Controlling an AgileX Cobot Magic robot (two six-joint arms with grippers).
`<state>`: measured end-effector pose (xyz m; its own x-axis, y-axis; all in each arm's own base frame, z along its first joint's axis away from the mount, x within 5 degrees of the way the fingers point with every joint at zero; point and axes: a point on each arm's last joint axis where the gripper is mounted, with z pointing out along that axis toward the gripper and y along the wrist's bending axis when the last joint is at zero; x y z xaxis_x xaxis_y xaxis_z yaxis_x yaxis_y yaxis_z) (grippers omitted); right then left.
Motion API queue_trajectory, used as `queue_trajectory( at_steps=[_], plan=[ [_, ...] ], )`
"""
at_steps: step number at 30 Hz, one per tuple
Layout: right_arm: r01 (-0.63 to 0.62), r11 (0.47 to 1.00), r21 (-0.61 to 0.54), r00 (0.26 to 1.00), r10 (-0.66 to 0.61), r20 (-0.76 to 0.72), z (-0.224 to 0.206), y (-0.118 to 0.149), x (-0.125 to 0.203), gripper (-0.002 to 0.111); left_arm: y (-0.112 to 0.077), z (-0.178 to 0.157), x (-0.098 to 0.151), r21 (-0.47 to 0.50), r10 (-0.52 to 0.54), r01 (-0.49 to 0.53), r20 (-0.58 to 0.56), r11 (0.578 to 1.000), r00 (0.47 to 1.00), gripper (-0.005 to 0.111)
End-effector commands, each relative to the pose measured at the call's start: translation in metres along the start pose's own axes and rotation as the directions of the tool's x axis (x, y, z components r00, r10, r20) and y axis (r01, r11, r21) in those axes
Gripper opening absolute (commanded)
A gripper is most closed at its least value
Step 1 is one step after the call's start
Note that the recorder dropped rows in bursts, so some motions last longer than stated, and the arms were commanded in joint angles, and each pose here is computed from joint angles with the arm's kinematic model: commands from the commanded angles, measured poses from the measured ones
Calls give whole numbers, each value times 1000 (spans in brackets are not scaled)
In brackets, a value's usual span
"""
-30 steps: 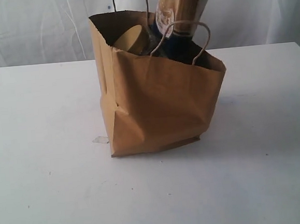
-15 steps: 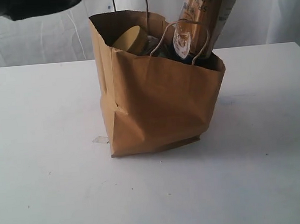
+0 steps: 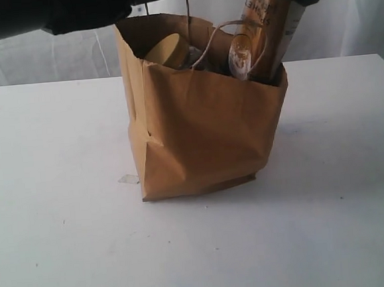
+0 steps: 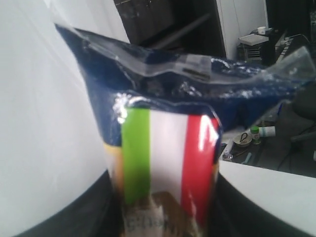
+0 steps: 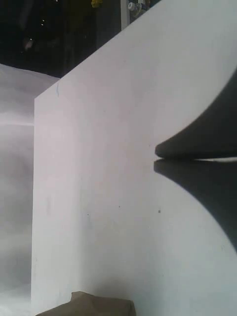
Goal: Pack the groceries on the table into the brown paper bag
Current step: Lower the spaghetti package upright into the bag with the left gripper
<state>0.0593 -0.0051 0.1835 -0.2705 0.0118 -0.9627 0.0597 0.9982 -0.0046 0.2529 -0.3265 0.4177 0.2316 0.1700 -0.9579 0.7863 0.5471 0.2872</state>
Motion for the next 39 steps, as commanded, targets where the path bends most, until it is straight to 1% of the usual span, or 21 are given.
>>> queue_trajectory(
  at_steps=[1,3,5,6,7,9,12,15,16,19,23,27,28,30,32,36,37,39],
  plan=[
    [0,1000,-2,1000,0,5,0,0,0,0,7,7,10,-90,6,-10,-50,996,999,0],
    [0,1000,-2,1000,0,5,0,0,0,0,8,10,15,-111,-10,3,-67,994,998,0],
    [0,1000,-2,1000,0,5,0,0,0,0,10,10,18,-139,-60,49,-76,989,995,0],
    [0,1000,-2,1000,0,5,0,0,0,0,12,10,18,-167,-103,89,-78,982,992,0],
    [0,1000,-2,1000,0,5,0,0,0,0,15,9,20,-203,-124,105,-83,974,989,0],
    [0,1000,-2,1000,0,5,0,0,0,0,22,7,22,-283,-143,110,-99,953,985,0],
    [0,1000,-2,1000,0,5,0,0,0,0,32,5,27,-348,-172,123,-114,929,979,0],
    [0,1000,-2,1000,0,5,0,0,0,0,39,4,32,-362,-253,198,-112,911,961,0],
    [0,1000,-2,1000,0,5,0,0,0,0,40,5,35,-366,-262,202,-123,909,957,0],
    [0,1000,-2,1000,0,5,0,0,0,0,41,5,42,-364,-212,140,-164,921,964,0],
    [0,1000,-2,1000,0,5,0,0,0,0,39,5,52,-361,-200,118,-198,925,960,0],
    [0,1000,-2,1000,0,5,0,0,0,0,38,4,54,-360,-192,107,-209,927,959,1],
    [0,1000,-2,1000,0,5,0,0,0,0,38,4,54,-362,-192,107,-210,926,959,2],
    [0,1000,-2,1000,0,5,0,0,0,0,39,4,54,-364,-193,106,-210,925,958,9],
    [0,1000,-2,1000,0,5,0,0,0,0,39,4,55,-375,-194,103,-215,921,957,18],
    [0,1000,-2,1000,0,5,0,0,0,0,42,2,56,-403,-198,94,-226,910,954,41],
    [0,1000,-2,1000,0,5,0,0,0,0,42,2,57,-410,-200,91,-231,908,952,45],
    [0,1000,-2,1000,0,5,0,0,0,0,42,1,60,-420,-202,85,-242,904,949,49]
  ],
)
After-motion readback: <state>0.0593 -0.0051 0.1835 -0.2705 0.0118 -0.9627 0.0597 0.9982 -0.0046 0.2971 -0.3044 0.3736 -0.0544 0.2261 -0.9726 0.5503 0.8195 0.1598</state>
